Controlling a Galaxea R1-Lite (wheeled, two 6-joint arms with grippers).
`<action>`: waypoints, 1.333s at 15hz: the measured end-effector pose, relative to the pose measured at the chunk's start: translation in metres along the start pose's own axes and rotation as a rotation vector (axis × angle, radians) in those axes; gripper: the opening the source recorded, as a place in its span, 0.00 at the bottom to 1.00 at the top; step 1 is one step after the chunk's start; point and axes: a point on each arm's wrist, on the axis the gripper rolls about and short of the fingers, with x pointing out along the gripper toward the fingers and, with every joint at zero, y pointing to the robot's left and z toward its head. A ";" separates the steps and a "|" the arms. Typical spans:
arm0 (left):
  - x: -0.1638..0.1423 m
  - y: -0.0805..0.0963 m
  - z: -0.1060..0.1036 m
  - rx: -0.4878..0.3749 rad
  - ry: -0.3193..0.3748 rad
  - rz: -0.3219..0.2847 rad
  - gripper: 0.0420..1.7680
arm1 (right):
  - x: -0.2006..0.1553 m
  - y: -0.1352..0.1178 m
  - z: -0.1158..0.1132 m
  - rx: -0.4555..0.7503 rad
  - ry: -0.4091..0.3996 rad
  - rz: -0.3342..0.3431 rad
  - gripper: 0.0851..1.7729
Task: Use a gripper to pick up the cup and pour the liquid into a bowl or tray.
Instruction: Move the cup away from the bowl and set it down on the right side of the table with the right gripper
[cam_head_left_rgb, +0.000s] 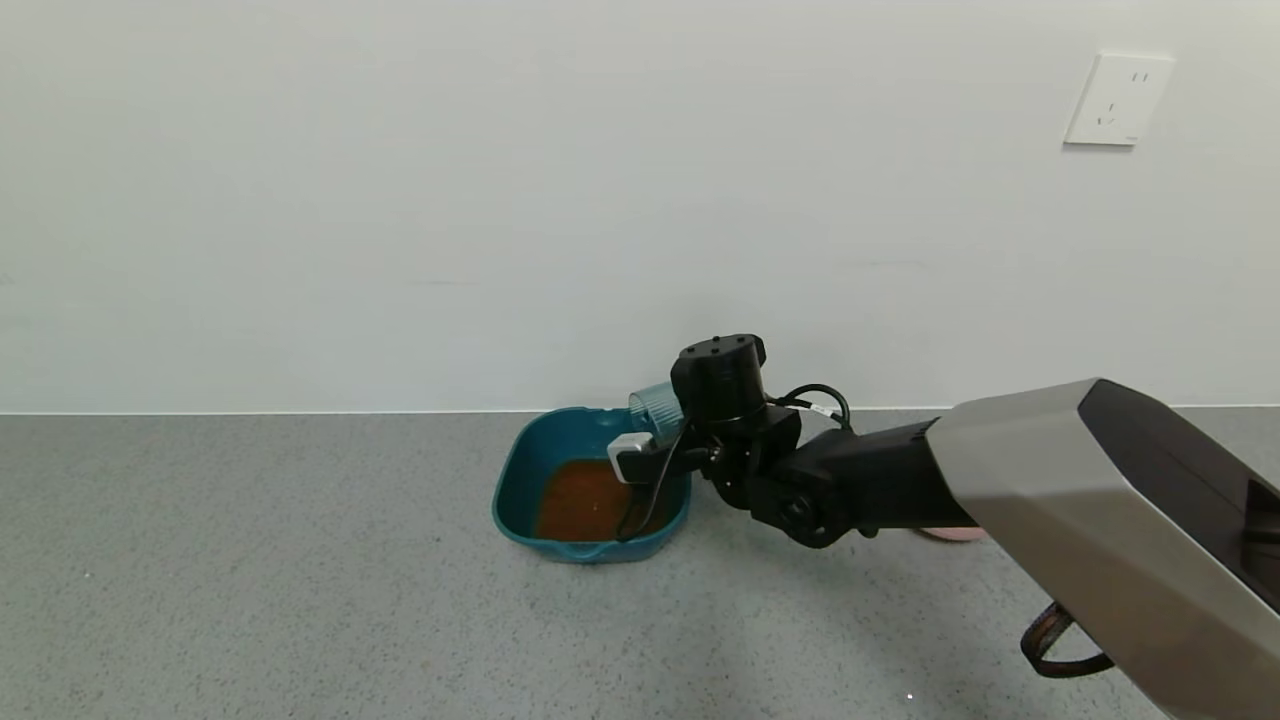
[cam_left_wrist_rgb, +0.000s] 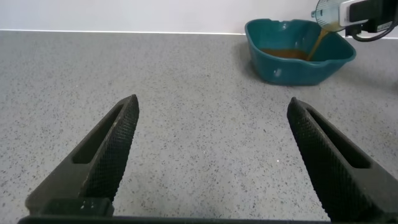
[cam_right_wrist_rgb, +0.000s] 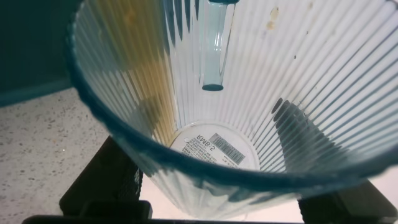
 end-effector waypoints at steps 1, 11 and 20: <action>0.000 0.000 0.000 0.000 0.000 0.000 0.97 | -0.001 0.000 0.001 -0.019 0.010 0.000 0.75; 0.000 0.000 0.000 0.000 0.000 0.000 0.97 | -0.007 -0.004 0.007 -0.146 0.010 -0.007 0.75; 0.000 0.000 0.000 0.000 0.000 0.000 0.97 | -0.009 -0.006 0.009 -0.179 0.009 -0.011 0.75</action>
